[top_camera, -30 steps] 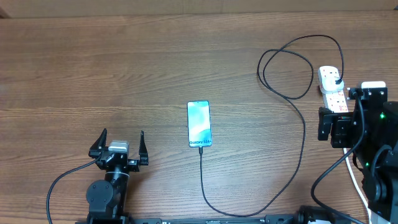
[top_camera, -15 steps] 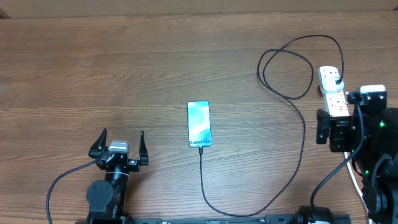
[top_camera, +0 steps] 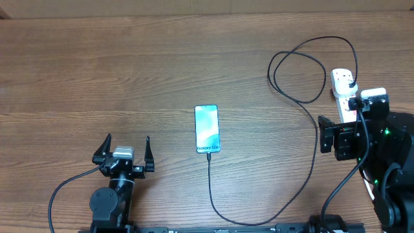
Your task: Plug charger to phone and switch on socket
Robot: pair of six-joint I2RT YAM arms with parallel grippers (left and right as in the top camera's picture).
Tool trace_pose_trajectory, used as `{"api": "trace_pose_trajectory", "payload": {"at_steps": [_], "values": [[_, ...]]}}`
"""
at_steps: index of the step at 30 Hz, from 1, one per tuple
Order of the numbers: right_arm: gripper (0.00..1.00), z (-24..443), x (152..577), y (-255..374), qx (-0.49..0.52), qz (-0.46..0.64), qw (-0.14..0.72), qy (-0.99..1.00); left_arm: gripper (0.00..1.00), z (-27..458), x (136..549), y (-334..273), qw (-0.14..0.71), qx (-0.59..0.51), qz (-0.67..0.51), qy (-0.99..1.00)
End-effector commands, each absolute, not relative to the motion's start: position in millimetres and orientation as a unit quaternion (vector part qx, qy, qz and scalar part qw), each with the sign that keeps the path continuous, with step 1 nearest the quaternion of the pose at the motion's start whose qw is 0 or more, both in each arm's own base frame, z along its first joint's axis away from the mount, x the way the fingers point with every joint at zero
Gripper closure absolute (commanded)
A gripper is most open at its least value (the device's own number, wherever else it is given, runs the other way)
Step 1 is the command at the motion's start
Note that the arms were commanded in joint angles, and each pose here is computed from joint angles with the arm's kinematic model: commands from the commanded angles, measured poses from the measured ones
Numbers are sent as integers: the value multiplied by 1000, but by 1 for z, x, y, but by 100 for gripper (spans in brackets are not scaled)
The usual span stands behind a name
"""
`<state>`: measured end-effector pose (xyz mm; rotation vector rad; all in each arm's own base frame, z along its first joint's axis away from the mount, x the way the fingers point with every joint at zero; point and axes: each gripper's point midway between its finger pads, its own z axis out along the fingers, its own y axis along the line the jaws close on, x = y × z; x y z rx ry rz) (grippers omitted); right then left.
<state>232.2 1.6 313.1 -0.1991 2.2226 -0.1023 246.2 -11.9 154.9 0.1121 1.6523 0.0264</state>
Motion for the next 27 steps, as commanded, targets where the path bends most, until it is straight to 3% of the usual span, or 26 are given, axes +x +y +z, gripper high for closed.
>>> {"api": "trace_pose_trajectory", "payload": {"at_steps": [1,10,27], "values": [[0,315,231,3,-83,-42,444,891,0,156,246,-11,679,56,19,732],[0,311,231,3,-84,-42,439,894,1,156,246,-11,679,56,19,732],[0,237,220,3,-88,-36,360,928,0,156,246,-11,679,56,19,732]]}}
